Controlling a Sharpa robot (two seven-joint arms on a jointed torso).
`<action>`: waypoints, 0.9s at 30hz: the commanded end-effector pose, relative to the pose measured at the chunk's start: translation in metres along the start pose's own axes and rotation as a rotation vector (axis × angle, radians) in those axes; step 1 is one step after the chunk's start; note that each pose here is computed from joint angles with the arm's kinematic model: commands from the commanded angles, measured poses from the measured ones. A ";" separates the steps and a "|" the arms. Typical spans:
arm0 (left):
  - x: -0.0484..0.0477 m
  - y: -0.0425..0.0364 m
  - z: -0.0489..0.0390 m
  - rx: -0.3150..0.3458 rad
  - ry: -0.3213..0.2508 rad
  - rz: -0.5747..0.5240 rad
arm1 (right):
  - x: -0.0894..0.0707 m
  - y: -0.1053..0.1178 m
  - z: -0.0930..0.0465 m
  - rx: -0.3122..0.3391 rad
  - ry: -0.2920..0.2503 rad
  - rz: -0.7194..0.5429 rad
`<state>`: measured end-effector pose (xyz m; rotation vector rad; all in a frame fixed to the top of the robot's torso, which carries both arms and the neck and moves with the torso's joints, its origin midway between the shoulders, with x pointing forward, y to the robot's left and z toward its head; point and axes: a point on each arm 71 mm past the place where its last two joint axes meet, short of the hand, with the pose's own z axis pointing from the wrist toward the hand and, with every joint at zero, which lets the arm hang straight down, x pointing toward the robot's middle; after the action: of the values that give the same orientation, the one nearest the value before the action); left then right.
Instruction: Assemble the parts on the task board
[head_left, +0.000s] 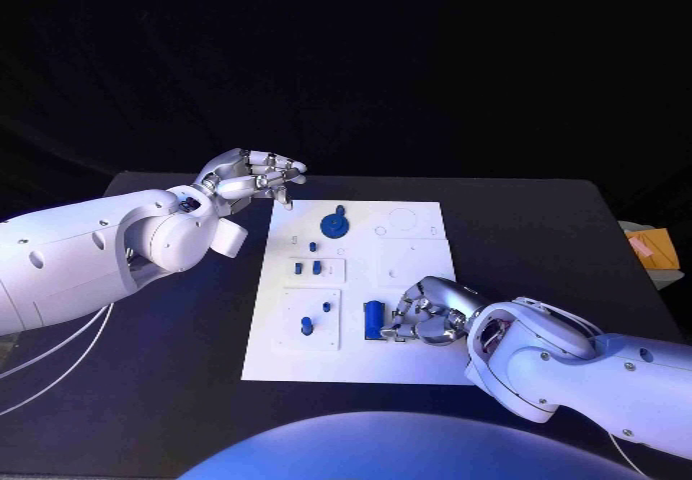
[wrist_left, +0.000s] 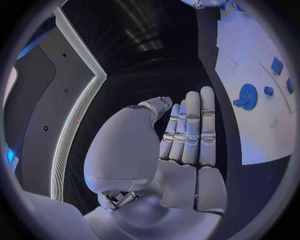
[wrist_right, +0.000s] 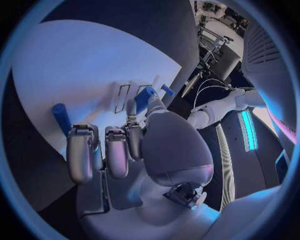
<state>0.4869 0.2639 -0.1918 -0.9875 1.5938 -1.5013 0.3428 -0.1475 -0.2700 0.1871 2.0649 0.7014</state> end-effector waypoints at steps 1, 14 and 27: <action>0.0021 -0.0012 0.0003 0.008 0.017 -0.010 | 0.000 -0.003 0.000 0.012 -0.001 -0.032; 0.0011 -0.0010 -0.0002 0.006 0.015 -0.010 | 0.000 -0.004 -0.001 0.004 0.008 -0.030; 0.0009 -0.0010 -0.0003 0.006 0.015 -0.010 | 0.003 0.001 0.001 -0.014 0.027 -0.030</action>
<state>0.4868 0.2652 -0.1918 -0.9884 1.5944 -1.5000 0.3429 -0.1472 -0.2714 0.1685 2.0720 0.6936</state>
